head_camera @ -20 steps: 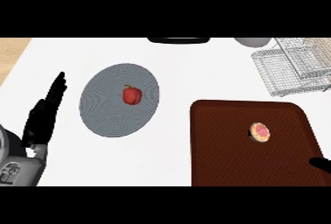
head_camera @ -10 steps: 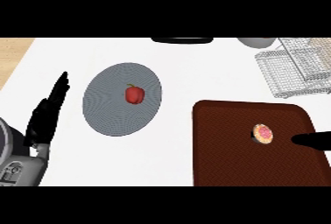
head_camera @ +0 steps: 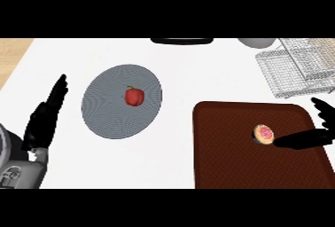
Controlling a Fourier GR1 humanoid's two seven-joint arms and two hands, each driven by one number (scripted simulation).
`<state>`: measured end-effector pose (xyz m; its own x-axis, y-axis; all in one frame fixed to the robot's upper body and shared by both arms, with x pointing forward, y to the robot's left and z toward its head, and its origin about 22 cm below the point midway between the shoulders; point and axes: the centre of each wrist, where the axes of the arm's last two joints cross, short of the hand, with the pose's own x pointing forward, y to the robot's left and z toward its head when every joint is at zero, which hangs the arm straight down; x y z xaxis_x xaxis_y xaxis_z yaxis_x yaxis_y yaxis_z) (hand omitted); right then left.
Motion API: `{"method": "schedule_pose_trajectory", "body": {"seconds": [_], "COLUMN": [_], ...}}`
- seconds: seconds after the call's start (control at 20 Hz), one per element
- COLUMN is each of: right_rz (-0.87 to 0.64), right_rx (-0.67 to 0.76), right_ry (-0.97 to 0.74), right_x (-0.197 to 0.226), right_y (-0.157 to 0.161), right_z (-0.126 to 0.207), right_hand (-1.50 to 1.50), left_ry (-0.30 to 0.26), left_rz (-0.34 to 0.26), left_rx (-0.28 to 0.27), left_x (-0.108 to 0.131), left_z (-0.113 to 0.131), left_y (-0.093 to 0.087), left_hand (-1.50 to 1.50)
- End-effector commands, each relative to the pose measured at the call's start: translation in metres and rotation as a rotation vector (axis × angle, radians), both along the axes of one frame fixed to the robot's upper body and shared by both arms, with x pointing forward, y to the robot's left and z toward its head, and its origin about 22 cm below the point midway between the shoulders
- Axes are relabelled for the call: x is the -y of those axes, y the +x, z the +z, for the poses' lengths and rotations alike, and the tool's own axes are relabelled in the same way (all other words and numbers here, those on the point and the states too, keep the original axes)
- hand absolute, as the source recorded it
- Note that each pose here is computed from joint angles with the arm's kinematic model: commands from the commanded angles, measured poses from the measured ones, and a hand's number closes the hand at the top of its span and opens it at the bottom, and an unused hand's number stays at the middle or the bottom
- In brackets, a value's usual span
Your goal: Pick the cupcake from the tray and place it in the tiered basket
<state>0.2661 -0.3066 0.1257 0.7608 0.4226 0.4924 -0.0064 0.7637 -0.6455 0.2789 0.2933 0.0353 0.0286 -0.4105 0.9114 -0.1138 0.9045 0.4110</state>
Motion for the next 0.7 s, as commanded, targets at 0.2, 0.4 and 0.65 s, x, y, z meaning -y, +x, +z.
{"method": "schedule_pose_trajectory", "body": {"seconds": [0.2,0.4,0.65], "right_rz": [-0.027,-0.022,-0.01], "right_rx": [-0.121,-0.145,-0.126], "right_ry": [-0.024,-0.105,-0.141], "right_x": [-0.016,-0.028,-0.044], "right_y": [0.0,0.014,-0.008], "right_z": [-0.011,-0.017,-0.016], "right_hand": [-1.5,-1.5,-1.5], "left_ry": [-0.002,-0.009,-0.007], "left_rz": [0.022,-0.002,0.014], "left_rx": [0.019,-0.021,-0.015], "left_x": [-0.005,-0.001,-0.007], "left_z": [-0.009,0.0,0.001], "left_y": [0.008,0.0,0.005], "left_hand": [0.0,0.0,0.0]}}
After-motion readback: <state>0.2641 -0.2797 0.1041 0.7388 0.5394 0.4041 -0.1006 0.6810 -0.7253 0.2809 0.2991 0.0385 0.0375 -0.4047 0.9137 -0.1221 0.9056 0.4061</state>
